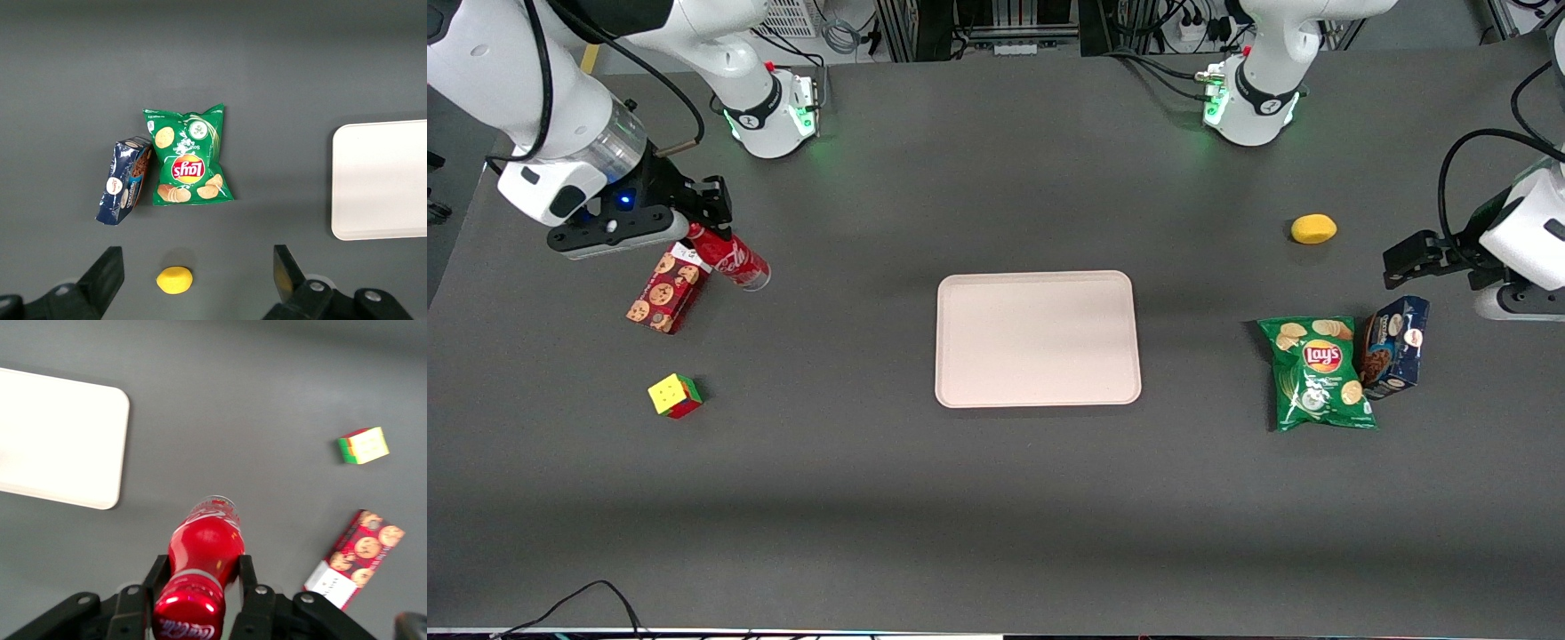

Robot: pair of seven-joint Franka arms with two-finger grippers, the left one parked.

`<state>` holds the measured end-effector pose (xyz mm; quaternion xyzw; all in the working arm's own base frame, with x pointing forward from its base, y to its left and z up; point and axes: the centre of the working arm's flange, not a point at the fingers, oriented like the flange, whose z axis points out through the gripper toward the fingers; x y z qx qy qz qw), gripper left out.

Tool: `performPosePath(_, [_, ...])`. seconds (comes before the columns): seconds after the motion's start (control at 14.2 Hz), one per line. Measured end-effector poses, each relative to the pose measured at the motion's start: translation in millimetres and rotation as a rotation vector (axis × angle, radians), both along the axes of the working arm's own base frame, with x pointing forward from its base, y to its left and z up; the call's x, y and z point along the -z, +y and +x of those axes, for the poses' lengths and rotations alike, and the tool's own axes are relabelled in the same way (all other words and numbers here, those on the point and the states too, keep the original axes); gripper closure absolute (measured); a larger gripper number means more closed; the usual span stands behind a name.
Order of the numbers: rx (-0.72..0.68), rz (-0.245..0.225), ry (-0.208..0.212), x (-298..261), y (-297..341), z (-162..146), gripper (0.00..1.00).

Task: Place coke bottle on tray
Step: 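Carry the held bottle with the right gripper over the white tray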

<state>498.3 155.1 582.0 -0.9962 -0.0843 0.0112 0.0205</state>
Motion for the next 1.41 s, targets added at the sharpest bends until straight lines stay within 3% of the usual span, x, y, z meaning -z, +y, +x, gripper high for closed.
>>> performPosePath(0.14, [0.027, 0.025, 0.02, 6, 20, -2, 0.53])
performPosePath(0.77, [0.192, 0.026, 0.04, 22, 200, -48, 0.53])
performPosePath(1.05, [0.196, 0.032, 0.054, 86, 250, -34, 0.53])
performPosePath(1.41, [0.182, -0.004, 0.021, 178, 272, -3, 0.53])
